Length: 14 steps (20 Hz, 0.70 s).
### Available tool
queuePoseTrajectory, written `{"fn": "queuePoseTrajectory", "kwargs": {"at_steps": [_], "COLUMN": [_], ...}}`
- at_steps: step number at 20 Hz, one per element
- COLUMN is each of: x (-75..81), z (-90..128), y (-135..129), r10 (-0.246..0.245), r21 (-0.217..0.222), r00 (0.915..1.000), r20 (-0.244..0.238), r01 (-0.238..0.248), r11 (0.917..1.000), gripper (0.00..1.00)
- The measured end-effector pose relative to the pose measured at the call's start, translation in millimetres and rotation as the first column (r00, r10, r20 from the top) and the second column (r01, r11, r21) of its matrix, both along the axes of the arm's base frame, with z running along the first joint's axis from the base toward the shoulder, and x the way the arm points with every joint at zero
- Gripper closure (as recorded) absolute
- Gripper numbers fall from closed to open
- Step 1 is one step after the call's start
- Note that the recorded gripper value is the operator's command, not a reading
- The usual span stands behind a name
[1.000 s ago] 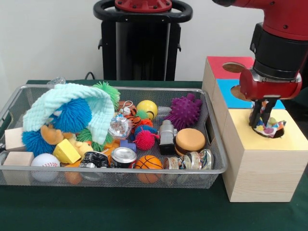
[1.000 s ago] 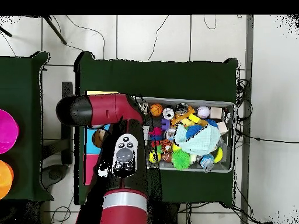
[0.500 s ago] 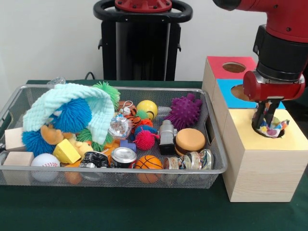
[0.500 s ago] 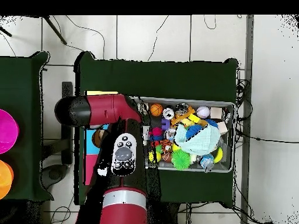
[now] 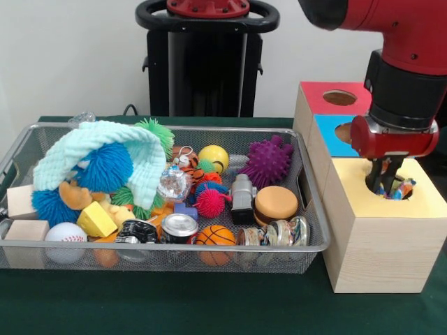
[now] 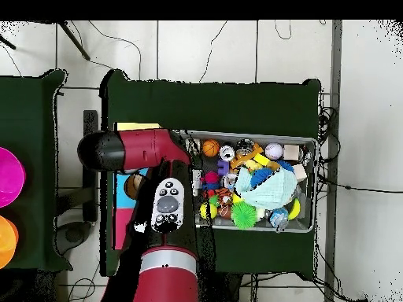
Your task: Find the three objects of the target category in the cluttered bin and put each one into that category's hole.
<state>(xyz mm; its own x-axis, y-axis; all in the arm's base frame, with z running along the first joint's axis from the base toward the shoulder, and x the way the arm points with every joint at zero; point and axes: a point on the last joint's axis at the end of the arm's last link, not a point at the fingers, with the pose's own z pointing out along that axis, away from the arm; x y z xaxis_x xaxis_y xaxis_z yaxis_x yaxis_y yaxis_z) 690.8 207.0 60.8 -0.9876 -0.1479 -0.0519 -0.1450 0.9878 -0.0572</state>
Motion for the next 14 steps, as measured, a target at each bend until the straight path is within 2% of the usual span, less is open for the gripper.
{"fn": "queuePoseTrajectory", "kwargs": {"at_steps": [8, 14], "x": [-4.0, -2.9], "z": [-31, -36], "y": [-1, -1], "r10": [0.004, 0.006], "r21": [-0.001, -0.001], "r00": [0.9998, 0.9993], "r20": [0.02, 0.036], "r01": [-0.004, -0.006], "r11": [1.0, 1.0], "gripper": [1.0, 1.0]}}
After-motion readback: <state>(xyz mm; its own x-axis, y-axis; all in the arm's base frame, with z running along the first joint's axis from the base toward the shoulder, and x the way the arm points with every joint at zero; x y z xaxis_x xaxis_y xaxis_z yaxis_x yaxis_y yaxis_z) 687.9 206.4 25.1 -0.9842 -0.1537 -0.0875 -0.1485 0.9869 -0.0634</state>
